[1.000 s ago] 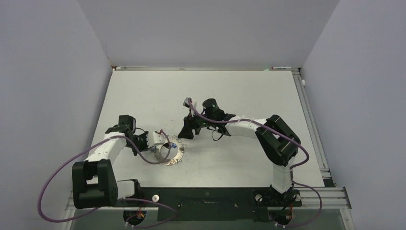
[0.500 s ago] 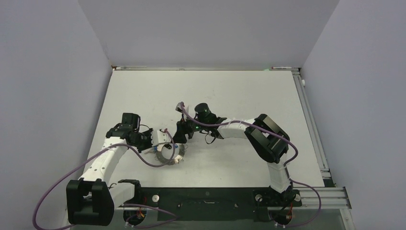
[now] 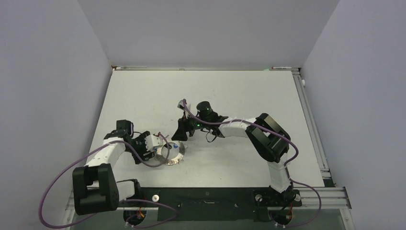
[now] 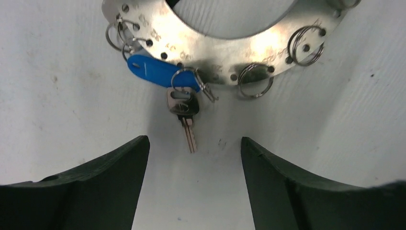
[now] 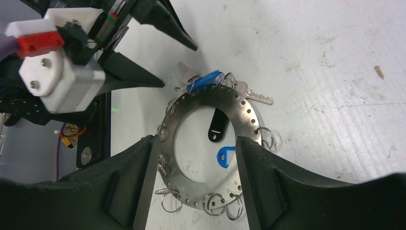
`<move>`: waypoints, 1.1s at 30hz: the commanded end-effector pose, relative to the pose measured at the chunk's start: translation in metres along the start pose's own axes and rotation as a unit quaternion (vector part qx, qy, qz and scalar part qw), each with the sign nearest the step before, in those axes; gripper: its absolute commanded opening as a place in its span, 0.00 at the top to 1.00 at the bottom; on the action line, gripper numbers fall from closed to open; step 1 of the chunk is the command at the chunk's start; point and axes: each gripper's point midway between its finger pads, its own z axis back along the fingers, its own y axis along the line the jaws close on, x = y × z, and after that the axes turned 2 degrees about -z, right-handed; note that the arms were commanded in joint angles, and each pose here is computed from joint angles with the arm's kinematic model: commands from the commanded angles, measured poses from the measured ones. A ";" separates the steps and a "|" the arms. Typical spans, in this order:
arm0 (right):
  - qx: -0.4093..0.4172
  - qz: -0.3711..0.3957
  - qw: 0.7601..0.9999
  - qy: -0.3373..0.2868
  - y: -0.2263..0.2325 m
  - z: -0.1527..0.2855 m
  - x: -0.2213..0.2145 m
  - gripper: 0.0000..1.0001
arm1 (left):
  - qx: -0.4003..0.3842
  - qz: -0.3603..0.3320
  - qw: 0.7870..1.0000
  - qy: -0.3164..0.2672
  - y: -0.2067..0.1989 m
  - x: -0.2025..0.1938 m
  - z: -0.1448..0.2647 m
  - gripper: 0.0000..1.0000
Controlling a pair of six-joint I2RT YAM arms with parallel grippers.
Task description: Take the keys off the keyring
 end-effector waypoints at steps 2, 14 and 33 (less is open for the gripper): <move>0.012 0.036 0.998 -0.040 0.007 0.008 0.032 0.40 | 0.048 -0.042 0.998 -0.003 0.020 0.001 -0.015 0.33; 0.017 0.037 0.998 -0.040 0.008 0.004 0.031 0.39 | 0.011 -0.089 0.996 -0.003 0.019 0.030 -0.008 1.00; -0.015 0.120 0.993 0.007 0.006 -0.027 0.030 0.38 | 0.061 0.060 0.984 -0.157 0.037 0.074 0.071 0.62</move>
